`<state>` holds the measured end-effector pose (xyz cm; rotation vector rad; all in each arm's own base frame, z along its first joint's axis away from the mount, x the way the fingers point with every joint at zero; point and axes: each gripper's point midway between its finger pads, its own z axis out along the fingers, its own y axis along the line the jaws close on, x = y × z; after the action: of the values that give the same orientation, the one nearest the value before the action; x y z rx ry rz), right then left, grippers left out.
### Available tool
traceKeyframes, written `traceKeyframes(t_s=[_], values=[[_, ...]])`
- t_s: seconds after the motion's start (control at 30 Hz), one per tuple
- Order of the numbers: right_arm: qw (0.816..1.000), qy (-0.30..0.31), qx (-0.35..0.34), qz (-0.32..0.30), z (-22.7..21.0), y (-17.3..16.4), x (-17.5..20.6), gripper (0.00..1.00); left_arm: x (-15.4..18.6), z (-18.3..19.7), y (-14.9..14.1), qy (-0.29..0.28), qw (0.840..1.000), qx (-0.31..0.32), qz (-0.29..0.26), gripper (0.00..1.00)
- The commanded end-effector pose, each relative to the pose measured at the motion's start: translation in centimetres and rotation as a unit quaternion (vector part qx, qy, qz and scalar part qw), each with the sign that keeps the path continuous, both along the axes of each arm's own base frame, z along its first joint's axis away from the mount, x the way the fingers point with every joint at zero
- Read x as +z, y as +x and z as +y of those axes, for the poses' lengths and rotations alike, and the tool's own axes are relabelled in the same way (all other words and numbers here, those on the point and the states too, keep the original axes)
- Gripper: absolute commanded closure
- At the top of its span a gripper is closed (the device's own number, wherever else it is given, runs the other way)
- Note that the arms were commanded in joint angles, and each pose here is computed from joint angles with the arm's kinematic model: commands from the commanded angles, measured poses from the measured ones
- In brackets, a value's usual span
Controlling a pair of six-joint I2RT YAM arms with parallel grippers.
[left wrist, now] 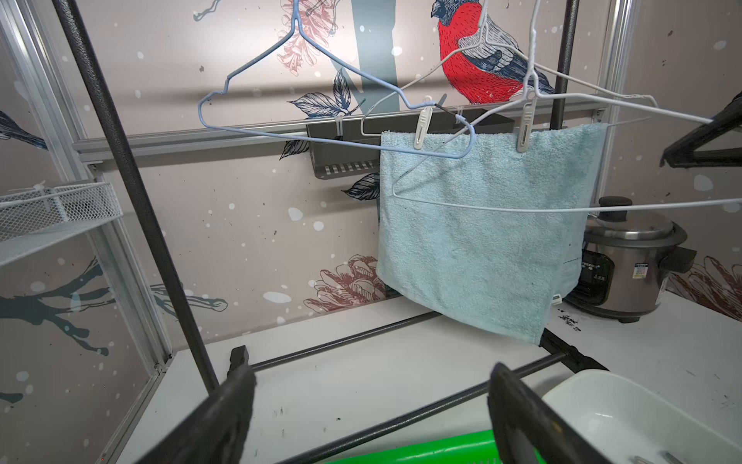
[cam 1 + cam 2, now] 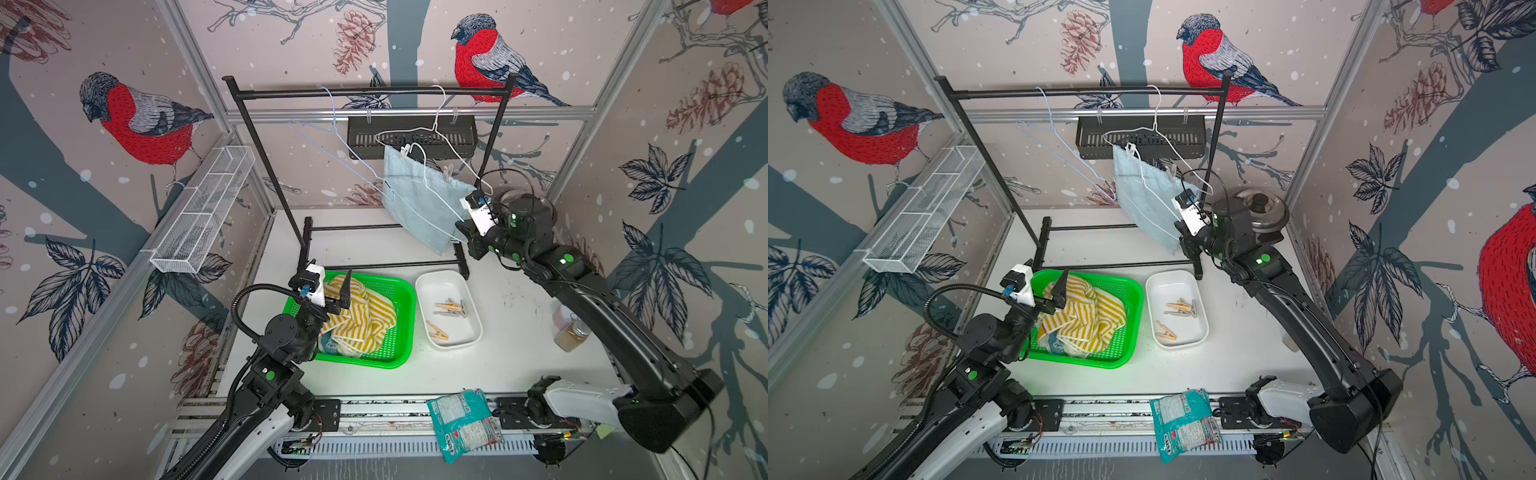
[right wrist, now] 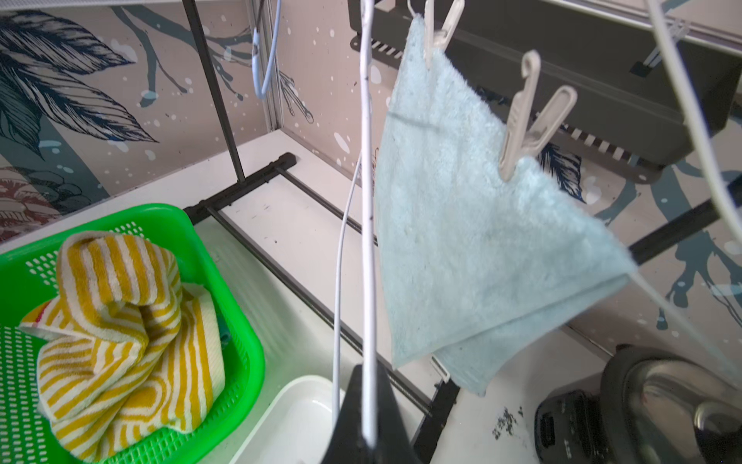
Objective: Remove the clothespins securing towels to the hanger
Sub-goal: Place the hanger on the clothesline.
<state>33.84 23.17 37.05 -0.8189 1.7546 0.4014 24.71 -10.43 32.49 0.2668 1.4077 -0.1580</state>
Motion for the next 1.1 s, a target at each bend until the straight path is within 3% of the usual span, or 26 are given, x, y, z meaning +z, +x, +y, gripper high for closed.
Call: traceKeyframes(t_s=[0.0,0.17,0.4,0.77,1.07], values=[[0.997,0.035,0.056,-0.043,2.2,0.9,2.9,1.00,1.1,-0.6,0.1,0.014,1.000,-0.011,-0.018,0.10],[0.993,0.054,0.102,-0.040,3.8,2.6,3.9,1.00,-0.3,-2.3,0.6,0.055,0.998,-0.042,-0.003,0.10],[0.984,0.084,0.149,-0.049,6.1,4.1,5.7,1.00,-1.1,-2.5,1.0,0.079,0.996,-0.038,-0.004,0.09],[0.983,0.124,0.132,-0.042,8.1,9.3,8.5,1.00,-2.5,-3.3,1.0,0.081,0.995,-0.060,0.009,0.07],[0.982,0.139,0.126,-0.002,9.6,12.5,7.5,1.00,-2.8,-3.4,0.8,0.087,0.994,-0.064,0.009,0.07]])
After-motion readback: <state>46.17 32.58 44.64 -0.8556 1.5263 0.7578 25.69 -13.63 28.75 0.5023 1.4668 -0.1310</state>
